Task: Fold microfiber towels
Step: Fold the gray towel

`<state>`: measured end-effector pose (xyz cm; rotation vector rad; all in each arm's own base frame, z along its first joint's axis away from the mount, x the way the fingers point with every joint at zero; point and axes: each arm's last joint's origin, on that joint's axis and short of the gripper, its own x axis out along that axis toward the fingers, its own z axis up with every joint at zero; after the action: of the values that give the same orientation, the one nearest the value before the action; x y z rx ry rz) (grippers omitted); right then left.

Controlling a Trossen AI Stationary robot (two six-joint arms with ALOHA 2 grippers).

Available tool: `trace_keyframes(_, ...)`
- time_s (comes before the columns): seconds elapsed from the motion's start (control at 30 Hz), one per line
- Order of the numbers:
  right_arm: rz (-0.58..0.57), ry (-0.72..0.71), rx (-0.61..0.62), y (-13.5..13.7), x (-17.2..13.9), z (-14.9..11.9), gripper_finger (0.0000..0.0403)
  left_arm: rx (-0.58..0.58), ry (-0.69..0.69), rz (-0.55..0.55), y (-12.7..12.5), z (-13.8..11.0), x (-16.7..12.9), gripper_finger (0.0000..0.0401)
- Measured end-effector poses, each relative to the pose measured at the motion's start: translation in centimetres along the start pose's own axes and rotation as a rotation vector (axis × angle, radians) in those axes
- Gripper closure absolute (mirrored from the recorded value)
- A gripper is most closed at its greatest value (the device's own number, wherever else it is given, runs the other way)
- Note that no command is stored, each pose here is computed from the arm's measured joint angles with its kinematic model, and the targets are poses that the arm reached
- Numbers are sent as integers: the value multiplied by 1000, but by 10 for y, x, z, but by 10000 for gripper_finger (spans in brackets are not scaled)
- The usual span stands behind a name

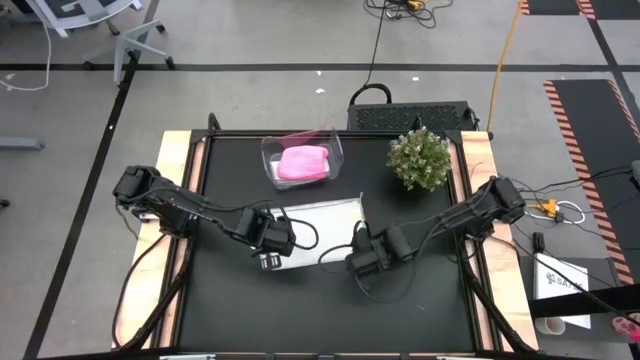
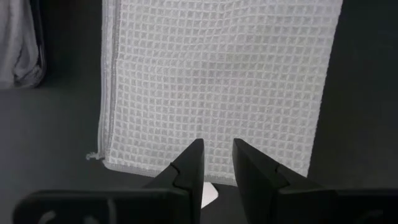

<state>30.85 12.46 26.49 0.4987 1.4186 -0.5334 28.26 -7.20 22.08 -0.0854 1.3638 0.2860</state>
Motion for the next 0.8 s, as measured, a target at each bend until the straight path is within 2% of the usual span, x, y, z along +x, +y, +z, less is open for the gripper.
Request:
trace_keyframes(0.17,142,-75,108,3,20,-3,383,61,0,0,0,0,1,313)
trace_keyframes(0.33,301,-145,174,0,47,-5,383,83,38,8,2,-12,19,313)
trace_keyframes(0.6,559,-166,229,-21,90,-1,380,77,148,-48,5,-33,43,313)
trace_keyframes(0.8,694,-122,252,-40,112,7,339,68,117,-62,5,-31,41,313)
